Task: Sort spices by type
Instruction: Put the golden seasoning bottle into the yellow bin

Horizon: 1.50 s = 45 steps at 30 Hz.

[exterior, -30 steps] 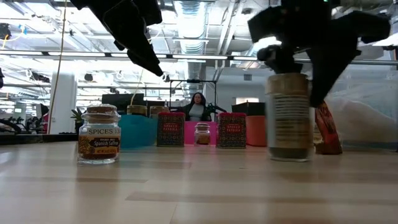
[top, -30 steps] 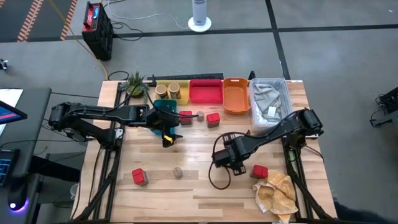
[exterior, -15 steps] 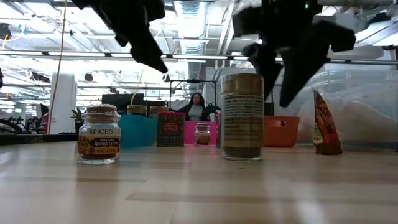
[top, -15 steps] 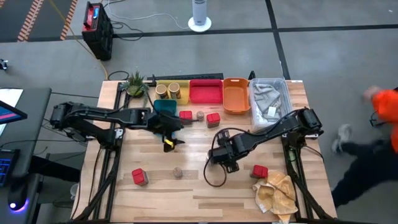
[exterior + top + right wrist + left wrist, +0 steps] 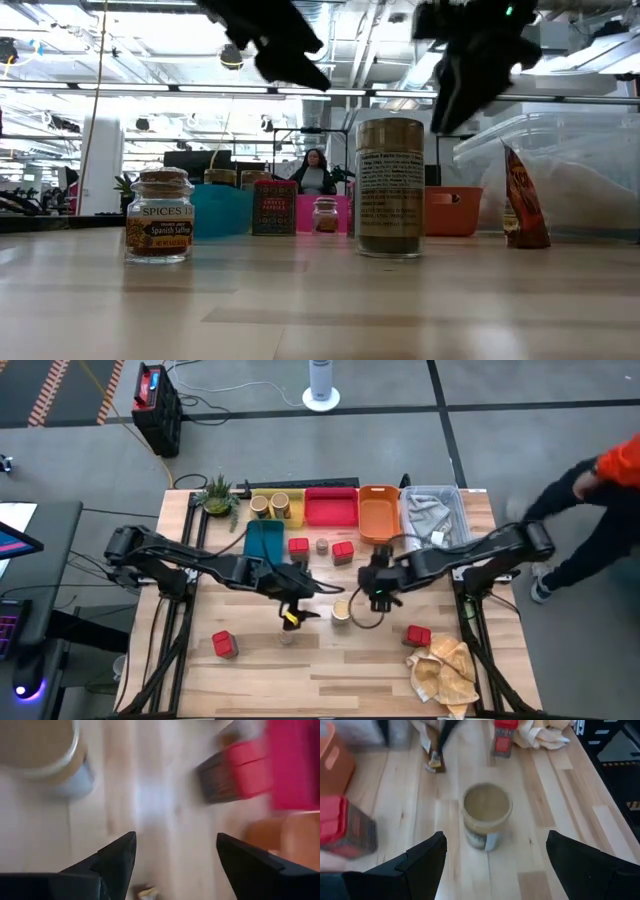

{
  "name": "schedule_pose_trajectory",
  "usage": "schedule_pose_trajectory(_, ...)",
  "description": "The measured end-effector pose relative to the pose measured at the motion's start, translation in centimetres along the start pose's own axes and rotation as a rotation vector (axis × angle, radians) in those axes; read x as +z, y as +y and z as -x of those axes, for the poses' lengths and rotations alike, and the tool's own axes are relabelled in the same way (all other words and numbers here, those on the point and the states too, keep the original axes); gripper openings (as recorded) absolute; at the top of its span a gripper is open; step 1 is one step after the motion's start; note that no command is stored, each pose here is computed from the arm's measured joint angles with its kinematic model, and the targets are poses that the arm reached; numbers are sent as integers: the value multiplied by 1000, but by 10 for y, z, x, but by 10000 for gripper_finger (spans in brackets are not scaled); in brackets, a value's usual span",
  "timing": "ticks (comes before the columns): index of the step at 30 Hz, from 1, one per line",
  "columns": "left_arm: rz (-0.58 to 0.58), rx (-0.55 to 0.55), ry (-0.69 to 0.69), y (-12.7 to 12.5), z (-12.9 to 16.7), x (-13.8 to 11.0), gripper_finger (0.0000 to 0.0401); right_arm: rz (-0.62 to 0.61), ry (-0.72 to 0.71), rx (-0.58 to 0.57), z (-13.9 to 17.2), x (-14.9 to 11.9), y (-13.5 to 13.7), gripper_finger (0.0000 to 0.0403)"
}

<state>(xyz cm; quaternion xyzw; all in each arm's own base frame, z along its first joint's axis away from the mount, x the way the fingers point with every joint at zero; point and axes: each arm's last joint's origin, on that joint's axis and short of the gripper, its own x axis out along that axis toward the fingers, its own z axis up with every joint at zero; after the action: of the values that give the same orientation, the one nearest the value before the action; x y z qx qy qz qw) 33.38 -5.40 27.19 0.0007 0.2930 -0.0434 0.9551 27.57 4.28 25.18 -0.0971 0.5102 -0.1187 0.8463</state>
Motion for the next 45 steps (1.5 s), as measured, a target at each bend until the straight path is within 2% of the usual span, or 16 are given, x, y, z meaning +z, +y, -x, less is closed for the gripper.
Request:
schedule_pose_trajectory(8,4,20,-30,-4,-31,23,328,-114,-246,-174,59,-13,-32,303)
schedule_pose_trajectory(13,-87,20,13,-6,-56,34,336,-203,-422,-285,92,-16,-49,303)
schedule_pose_trajectory(17,-156,18,105,-8,-72,39,352,-290,-492,-280,109,-24,-56,303)
schedule_pose_trajectory(22,-219,-5,210,-9,-85,39,380,-311,-518,-354,101,-37,-49,303)
schedule_pose_trajectory(26,-247,-34,213,-10,-85,40,398,-283,-495,-381,85,-51,-41,303)
schedule_pose_trajectory(34,-228,-77,214,-11,-92,38,399,-338,-557,-373,93,-52,-45,303)
schedule_pose_trajectory(45,-263,-67,267,-10,-108,24,399,-338,-574,-369,93,-50,-44,303)
